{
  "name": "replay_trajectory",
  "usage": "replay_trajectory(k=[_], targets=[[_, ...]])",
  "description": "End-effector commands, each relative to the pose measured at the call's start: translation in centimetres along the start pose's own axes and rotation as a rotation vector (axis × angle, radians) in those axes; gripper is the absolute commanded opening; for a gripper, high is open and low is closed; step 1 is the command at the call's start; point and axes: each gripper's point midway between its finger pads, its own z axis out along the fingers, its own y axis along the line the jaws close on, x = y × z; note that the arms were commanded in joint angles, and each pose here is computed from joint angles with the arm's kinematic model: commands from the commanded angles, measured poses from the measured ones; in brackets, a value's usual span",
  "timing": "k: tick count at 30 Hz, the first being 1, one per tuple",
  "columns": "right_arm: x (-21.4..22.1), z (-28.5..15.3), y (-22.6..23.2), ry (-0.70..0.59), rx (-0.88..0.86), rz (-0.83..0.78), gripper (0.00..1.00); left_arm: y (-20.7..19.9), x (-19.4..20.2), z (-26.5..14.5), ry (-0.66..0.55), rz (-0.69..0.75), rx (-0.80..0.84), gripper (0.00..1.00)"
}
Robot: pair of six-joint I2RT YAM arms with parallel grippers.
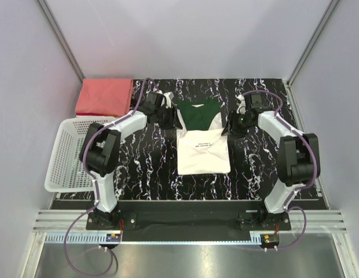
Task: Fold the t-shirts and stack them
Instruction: Fold the tshirt
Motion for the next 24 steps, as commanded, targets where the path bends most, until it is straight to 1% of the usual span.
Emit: replay_trajectory(k=[1, 3, 8, 12, 13, 14, 16, 17, 18, 20, 21, 22, 23, 24], targets=[[-1.9, 0.9, -1.6, -0.013, 0.040, -0.126, 0.52, 0.3, 0.0, 1.7, 0.054, 0.068, 0.042, 0.44], [-3.0, 1.2, -1.9, -0.021, 0.037, -0.169, 0.52, 0.3, -0.2, 2.3, 0.062, 0.082, 0.054, 0.44], [-4.5, 2.5, -0.3, -0.025, -0.068, -0.233, 0.52, 0.8, -0.1, 3.4, 0.080, 0.085, 0.052, 0.46], [-4.2, 3.8, -0.3, 0.007, -0.115, -0.253, 0.50, 1.1, 0.4, 4.6, 0.108, 0.074, 0.070, 0.46], [-4.1, 4.1, -0.3, 0.010, -0.124, -0.263, 0.49, 1.1, 0.5, 4.7, 0.113, 0.075, 0.073, 0.46], [-4.1, 4.3, -0.3, 0.013, -0.131, -0.270, 0.45, 1.1, 0.4, 4.8, 0.112, 0.076, 0.075, 0.46], [-4.0, 4.7, -0.3, 0.023, -0.139, -0.267, 0.40, 1.1, 0.5, 5.0, 0.113, 0.079, 0.078, 0.46], [-3.9, 5.0, -0.4, 0.029, -0.145, -0.267, 0.37, 1.1, 0.4, 5.1, 0.114, 0.079, 0.079, 0.43], [-3.9, 5.0, -0.2, 0.031, -0.155, -0.270, 0.31, 1.1, 0.4, 5.1, 0.114, 0.078, 0.085, 0.39], [-4.3, 5.0, -0.1, 0.022, -0.156, -0.275, 0.22, 0.7, 0.2, 4.9, 0.111, 0.078, 0.094, 0.24], [-4.5, 4.9, 0.0, 0.018, -0.161, -0.279, 0.15, 0.7, 0.1, 4.8, 0.106, 0.076, 0.093, 0.11], [-4.8, 4.7, 0.2, 0.008, -0.164, -0.285, 0.13, 0.4, -0.2, 4.5, 0.097, 0.078, 0.095, 0.05], [-5.0, 4.4, 0.5, -0.002, -0.171, -0.293, 0.10, 0.0, -0.6, 4.0, 0.082, 0.077, 0.096, 0.00], [-5.2, 4.1, 0.8, -0.010, -0.180, -0.297, 0.07, -0.4, -1.0, 3.5, 0.069, 0.080, 0.099, 0.00]])
